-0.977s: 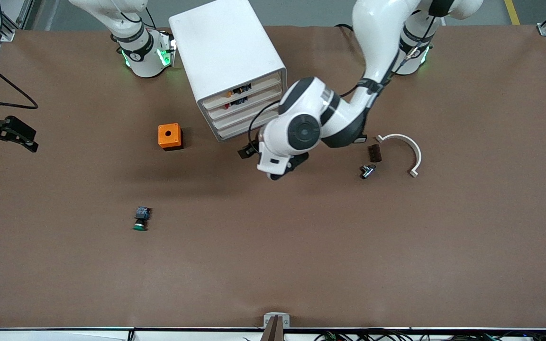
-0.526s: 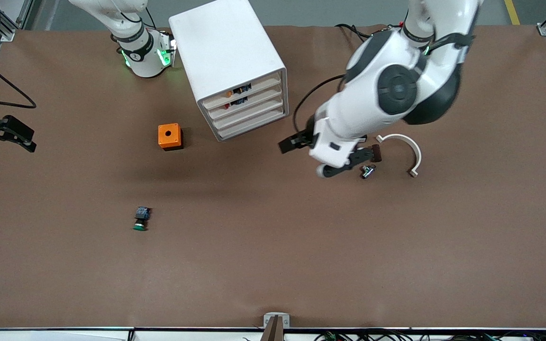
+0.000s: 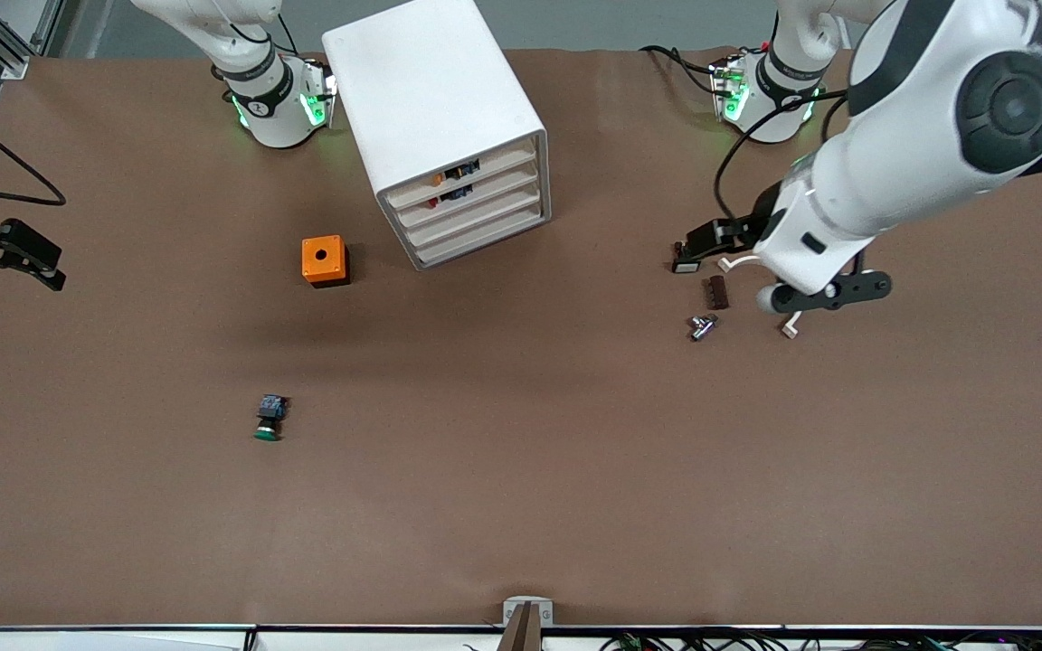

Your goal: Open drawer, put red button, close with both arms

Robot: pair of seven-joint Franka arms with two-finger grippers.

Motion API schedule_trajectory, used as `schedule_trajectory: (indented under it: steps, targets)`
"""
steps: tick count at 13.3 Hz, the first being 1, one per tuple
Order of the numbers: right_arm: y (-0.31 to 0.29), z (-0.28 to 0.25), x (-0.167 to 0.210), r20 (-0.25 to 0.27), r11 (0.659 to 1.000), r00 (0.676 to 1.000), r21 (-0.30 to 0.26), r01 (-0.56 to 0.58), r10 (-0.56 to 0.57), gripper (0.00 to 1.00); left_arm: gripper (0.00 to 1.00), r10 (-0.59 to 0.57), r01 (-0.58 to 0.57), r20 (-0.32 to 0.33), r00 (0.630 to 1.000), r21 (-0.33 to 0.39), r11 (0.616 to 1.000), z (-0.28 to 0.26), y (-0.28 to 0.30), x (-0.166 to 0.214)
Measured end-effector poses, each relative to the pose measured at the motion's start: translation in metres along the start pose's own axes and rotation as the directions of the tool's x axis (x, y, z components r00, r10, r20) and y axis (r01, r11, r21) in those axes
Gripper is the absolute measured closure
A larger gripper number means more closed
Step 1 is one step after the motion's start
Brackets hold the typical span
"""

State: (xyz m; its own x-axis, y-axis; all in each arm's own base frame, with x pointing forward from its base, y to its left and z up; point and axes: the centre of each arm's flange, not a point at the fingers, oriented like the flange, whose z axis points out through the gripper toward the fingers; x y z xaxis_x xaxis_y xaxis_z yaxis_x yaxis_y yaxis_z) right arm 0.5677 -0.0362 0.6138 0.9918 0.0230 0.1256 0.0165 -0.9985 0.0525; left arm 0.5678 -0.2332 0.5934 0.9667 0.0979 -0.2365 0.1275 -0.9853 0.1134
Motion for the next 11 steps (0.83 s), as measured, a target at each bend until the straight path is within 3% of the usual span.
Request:
schedule_trajectory:
  steps: [6,11]
  targets:
    - [0.000,-0.001,0.000,-0.003,1.000,1.000,0.000,-0.001,0.001,0.00,0.00,0.115,-0.115,-0.046,0.992,0.010,0.993,-0.050,-0.158,-0.026]
    - [0.001,-0.001,0.000,0.000,1.000,1.000,0.000,-0.001,0.001,0.00,0.00,0.125,-0.120,-0.105,0.987,0.053,0.991,-0.022,-0.194,-0.025]
